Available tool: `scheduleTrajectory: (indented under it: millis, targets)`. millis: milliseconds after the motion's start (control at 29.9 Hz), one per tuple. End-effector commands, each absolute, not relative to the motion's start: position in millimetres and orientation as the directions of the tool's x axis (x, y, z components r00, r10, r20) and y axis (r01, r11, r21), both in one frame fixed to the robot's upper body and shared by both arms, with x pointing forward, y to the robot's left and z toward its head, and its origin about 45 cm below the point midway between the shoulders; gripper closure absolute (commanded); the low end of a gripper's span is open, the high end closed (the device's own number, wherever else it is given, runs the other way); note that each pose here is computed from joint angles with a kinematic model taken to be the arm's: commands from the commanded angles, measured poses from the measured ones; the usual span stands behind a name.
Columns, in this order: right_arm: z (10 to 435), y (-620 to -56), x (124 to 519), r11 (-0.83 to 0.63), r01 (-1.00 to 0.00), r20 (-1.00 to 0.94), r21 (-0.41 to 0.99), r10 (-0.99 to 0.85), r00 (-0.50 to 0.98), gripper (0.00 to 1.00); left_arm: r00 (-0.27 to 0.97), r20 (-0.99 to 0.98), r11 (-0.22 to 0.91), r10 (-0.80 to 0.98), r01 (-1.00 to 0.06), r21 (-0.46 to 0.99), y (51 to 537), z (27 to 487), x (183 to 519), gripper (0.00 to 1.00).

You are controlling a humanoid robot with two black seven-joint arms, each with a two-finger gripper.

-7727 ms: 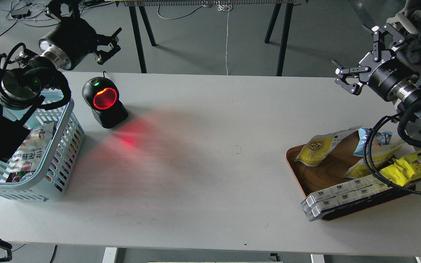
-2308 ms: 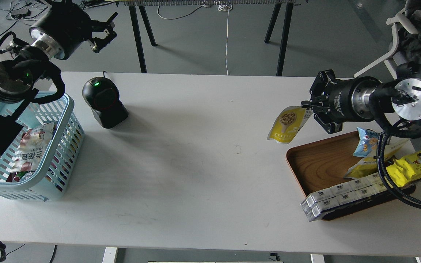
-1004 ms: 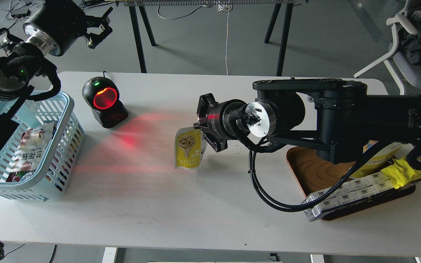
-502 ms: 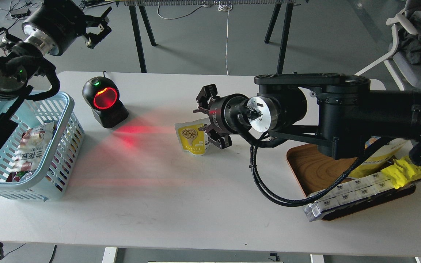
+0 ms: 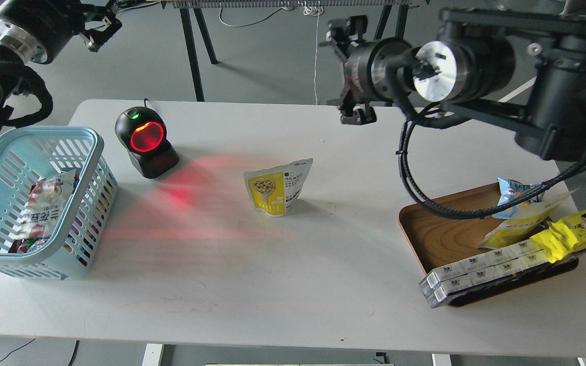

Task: Scan snack and place in basket
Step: 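Release the packet upright on the table and raise the right arm away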

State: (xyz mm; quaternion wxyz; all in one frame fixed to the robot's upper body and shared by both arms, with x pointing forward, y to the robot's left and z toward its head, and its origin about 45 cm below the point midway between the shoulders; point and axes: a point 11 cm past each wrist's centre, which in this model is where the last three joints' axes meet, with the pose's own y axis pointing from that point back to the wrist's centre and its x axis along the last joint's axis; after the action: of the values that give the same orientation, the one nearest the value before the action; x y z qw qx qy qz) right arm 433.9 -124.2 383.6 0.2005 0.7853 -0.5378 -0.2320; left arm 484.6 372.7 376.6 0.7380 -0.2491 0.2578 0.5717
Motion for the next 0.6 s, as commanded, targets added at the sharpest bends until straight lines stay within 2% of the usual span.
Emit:
scheduleTrajectory:
  millis: [0, 201, 401, 569]
  targets:
    - [417, -176, 450, -0.297, -0.831, -0.201, 0.47, -0.953, 0.227, 0.06, 0.197, -0.578, 0.166, 0.792, -0.98, -0.107, 398, 412, 492, 0.0]
    - [426, -251, 474, -0.297, -0.892, -0.399, 0.341, -0.905, 0.149, 0.06, 0.27, -0.392, 0.239, 0.879, -0.963, -0.126, 385, 440, 489, 0.0]
    - [409, -323, 483, -0.297, -0.93, -0.589, 0.215, -0.8, 0.119, 0.05, 0.376, 0.017, 0.376, 0.927, -0.926, -0.041, 351, 460, 464, 0.0]
    - [383, -381, 480, -0.291, -0.952, -0.66, 0.097, -0.735, 0.157, 0.05, 0.459, 0.375, 0.469, 0.806, -0.881, 0.069, 328, 460, 424, 0.0]
